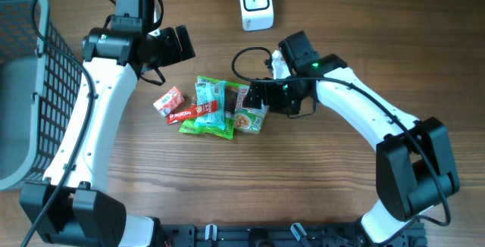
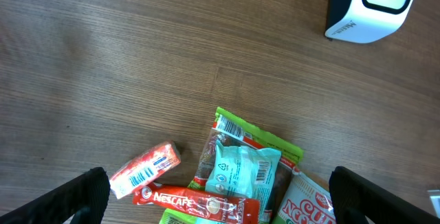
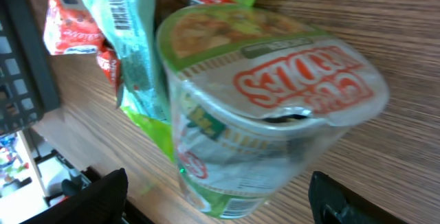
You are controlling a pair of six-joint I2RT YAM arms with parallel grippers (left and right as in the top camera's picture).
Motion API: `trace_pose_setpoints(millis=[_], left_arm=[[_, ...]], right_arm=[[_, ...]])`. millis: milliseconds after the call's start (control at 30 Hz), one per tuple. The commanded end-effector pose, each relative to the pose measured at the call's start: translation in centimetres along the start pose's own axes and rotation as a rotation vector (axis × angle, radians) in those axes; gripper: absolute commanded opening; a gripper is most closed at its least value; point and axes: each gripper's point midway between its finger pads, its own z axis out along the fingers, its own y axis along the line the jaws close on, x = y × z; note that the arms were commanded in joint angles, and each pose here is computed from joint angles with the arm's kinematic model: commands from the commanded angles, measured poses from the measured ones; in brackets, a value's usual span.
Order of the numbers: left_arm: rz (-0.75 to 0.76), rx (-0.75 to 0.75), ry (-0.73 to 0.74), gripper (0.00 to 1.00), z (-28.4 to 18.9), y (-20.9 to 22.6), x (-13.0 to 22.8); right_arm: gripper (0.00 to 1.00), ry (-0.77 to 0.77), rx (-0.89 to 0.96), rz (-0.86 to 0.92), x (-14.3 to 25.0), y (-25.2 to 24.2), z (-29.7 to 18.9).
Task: Scan the item barcode
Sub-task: 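Move the right gripper from rest toward the cup noodles, then grasp the cup noodles with the right gripper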
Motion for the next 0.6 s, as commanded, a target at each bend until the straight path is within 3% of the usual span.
trace_pose_setpoints(millis=[0, 100, 200, 233, 300, 333, 567], left_arm=[[-0.011, -0.010, -0.011, 1.00, -0.2, 0.2, -0.4], [-0.011, 0.016, 0.019, 0.84, -0.2, -0.2, 0.3], [-0.006, 0.069, 0.069, 0.77, -0.3, -1.1, 1.3], [-0.006, 0.077, 0.082, 0.66, -0.3, -1.2, 1.6], [-0.009, 0.106, 0.124, 0.15, -0.5, -1.6, 2.5], [-0.006, 0.122, 0.143, 0.06, -0.5, -2.1, 2.9], [0.094, 0.173, 0.280, 0.04, 2.4, -5.5, 8.5]], right_arm=[[0.85, 0.036, -0.029, 0.005, 0.8, 0.7, 0.8], [0.87, 0.034, -0.022, -0.010, 0.8, 0.7, 0.8], [0.87, 0.009, -0.030, -0.004, 0.0, 0.1, 0.0], [0.87, -0.005, -0.032, 0.003, -0.4, -0.1, -0.5], [0.87, -0.043, -0.053, 0.012, -1.4, -0.6, -2.0], [0.87, -0.050, -0.067, 0.003, -1.6, -0.7, -2.5], [0.96, -0.054, -0.116, 0.026, -2.2, -3.7, -5.2]])
